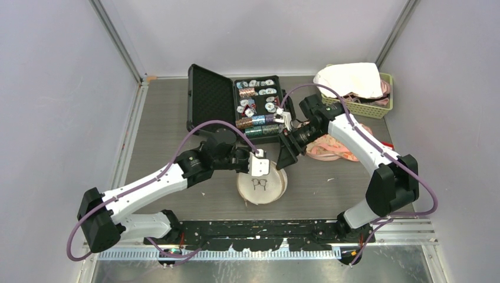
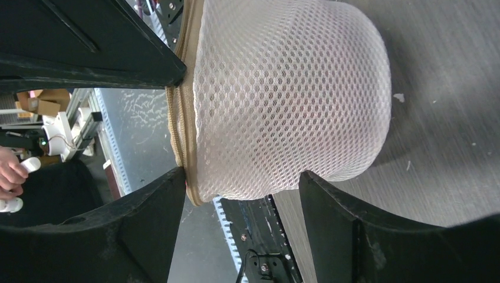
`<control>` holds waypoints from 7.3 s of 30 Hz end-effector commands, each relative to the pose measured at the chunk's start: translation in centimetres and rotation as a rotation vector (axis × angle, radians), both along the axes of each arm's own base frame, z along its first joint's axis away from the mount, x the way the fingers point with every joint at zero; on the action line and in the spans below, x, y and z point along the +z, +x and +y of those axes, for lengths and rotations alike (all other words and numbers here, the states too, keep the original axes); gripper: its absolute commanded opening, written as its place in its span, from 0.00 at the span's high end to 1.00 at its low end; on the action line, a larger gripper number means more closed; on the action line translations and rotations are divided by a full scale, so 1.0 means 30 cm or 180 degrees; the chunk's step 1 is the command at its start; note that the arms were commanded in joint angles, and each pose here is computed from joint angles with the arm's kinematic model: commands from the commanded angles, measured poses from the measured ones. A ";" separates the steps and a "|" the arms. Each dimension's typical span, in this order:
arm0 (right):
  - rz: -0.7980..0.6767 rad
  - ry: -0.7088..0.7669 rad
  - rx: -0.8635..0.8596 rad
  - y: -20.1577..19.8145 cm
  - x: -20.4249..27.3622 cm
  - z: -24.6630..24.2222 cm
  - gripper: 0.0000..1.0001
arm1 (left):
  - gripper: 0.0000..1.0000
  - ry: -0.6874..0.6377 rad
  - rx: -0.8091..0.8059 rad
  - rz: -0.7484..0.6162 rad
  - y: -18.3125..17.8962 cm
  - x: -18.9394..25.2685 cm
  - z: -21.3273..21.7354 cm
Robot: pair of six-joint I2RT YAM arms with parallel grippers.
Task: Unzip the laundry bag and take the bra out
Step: Unzip the laundry bag at the center of the board, then open the laundry bag at the center of the board, then pick up the bra from the laundry bag.
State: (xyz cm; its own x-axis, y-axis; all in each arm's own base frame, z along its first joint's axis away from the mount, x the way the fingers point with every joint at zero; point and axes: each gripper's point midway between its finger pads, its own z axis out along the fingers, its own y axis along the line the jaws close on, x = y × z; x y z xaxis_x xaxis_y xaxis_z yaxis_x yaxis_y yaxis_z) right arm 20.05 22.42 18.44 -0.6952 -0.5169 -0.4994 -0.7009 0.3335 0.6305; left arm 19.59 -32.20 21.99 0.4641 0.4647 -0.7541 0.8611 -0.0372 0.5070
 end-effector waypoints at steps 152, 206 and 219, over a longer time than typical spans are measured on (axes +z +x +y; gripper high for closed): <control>0.0419 -0.0248 -0.1343 0.149 -0.170 0.006 0.99 | 0.62 0.0571 0.0513 0.1206 -0.034 -0.171 0.308; -0.2178 -0.0835 0.1636 0.188 -0.338 0.230 0.42 | 0.69 0.0771 -0.0103 0.0637 -0.199 -0.374 0.478; -0.2462 -0.1031 0.1569 0.236 -0.365 0.251 0.40 | 0.68 0.0939 -0.0522 0.0304 -0.215 -0.421 0.445</control>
State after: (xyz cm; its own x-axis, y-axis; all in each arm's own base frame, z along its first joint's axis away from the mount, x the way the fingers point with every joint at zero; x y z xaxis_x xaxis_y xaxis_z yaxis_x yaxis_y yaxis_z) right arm 25.79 28.95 5.66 0.0346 -0.8757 -0.4816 -0.9994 -0.0258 -0.0249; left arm 12.71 -18.18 9.23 0.4082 0.6354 -0.6555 0.9128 -0.2738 0.3031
